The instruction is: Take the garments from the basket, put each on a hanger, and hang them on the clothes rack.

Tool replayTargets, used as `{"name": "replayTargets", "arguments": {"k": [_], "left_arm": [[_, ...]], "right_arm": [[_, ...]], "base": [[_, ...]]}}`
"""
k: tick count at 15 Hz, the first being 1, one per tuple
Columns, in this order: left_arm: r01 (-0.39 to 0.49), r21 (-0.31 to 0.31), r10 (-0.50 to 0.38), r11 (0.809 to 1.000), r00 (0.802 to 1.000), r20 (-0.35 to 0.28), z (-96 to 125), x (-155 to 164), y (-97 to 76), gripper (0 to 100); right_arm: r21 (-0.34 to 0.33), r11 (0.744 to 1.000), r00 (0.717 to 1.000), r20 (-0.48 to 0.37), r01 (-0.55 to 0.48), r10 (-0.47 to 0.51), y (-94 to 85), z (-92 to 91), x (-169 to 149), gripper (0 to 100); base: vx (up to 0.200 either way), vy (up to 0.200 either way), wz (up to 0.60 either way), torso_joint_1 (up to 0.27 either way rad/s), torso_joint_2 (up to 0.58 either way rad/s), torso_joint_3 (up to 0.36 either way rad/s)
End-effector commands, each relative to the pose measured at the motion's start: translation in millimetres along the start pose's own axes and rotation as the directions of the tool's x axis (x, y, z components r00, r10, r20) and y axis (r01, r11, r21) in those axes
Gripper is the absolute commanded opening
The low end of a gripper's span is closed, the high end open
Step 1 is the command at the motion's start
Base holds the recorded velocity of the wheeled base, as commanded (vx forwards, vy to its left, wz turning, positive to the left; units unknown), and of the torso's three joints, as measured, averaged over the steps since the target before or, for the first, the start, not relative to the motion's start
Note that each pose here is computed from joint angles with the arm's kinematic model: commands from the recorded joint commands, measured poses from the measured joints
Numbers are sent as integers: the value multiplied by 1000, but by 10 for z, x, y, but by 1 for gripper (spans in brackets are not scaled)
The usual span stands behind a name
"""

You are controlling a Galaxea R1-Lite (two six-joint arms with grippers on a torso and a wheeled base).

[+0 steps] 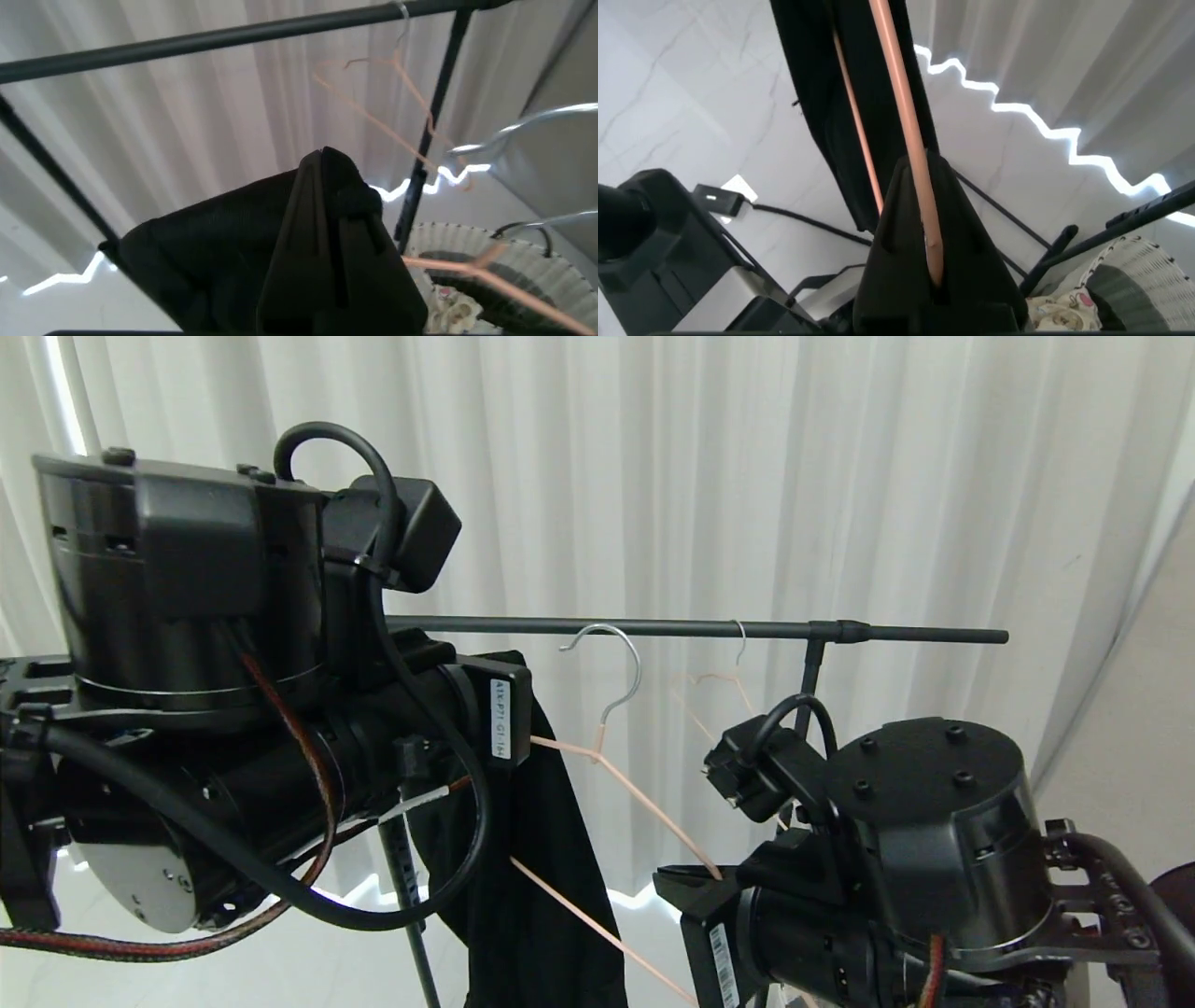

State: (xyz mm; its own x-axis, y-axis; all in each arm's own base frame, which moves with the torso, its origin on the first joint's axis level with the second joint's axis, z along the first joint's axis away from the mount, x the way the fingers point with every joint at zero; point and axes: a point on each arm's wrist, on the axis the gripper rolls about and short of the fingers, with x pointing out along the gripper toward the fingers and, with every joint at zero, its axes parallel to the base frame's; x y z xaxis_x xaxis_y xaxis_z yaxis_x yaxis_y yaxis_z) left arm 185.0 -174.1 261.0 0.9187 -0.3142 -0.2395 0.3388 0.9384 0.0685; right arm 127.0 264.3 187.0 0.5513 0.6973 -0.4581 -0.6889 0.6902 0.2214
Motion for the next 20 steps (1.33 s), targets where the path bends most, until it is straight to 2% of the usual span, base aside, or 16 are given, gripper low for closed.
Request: {"name": "replayTargets", "arguments": {"k": [1, 4, 7, 11, 13, 15, 16, 17, 20], "left_arm": [[40, -3, -40, 999, 999, 28, 73, -58, -87, 0], [87, 8, -87, 996, 996, 30, 67, -114, -194, 0], [94, 3, -94, 996, 995, 45, 98, -160, -175, 0], [97, 3, -97, 995, 994, 47, 104, -157, -178, 0], [93, 1, -93, 996, 995, 43, 87, -164, -167, 0], [46, -15, -45, 999, 998, 50, 92, -147, -38, 0], [45, -18, -44, 999, 998, 54, 98, -150, -32, 100], [49, -24, -47, 999, 996, 72, 126, -201, -12, 100], [55, -20, -53, 998, 996, 68, 72, -271, 27, 100]], "right_arm": [[-1, 1000, 1000, -3, 0, 0, 19, 7, 58, 0], [3, 1000, 1000, 10, 5, -5, 35, 44, 76, 0], [58, 997, 996, 71, 53, -57, 38, 120, 76, 0], [46, 999, 996, 88, 29, -33, 139, 123, 56, 0], [56, 995, 991, 104, 83, -89, 111, 119, 60, 0], [76, 986, 978, 133, 151, -160, 31, 159, 40, 0], [80, 984, 976, 139, 157, -167, 18, 171, 32, 0], [87, 983, 971, 165, 163, -176, -11, 225, -2, 0], [76, 981, 949, 250, 177, -190, -8, 313, -28, 0]], "base": [[0, 0, 0, 0, 0, 0], [0, 0, 0, 0, 0, 0], [0, 0, 0, 0, 0, 0], [0, 0, 0, 0, 0, 0], [0, 0, 0, 0, 0, 0], [0, 0, 0, 0, 0, 0], [0, 0, 0, 0, 0, 0], [0, 0, 0, 0, 0, 0], [0, 0, 0, 0, 0, 0]]}}
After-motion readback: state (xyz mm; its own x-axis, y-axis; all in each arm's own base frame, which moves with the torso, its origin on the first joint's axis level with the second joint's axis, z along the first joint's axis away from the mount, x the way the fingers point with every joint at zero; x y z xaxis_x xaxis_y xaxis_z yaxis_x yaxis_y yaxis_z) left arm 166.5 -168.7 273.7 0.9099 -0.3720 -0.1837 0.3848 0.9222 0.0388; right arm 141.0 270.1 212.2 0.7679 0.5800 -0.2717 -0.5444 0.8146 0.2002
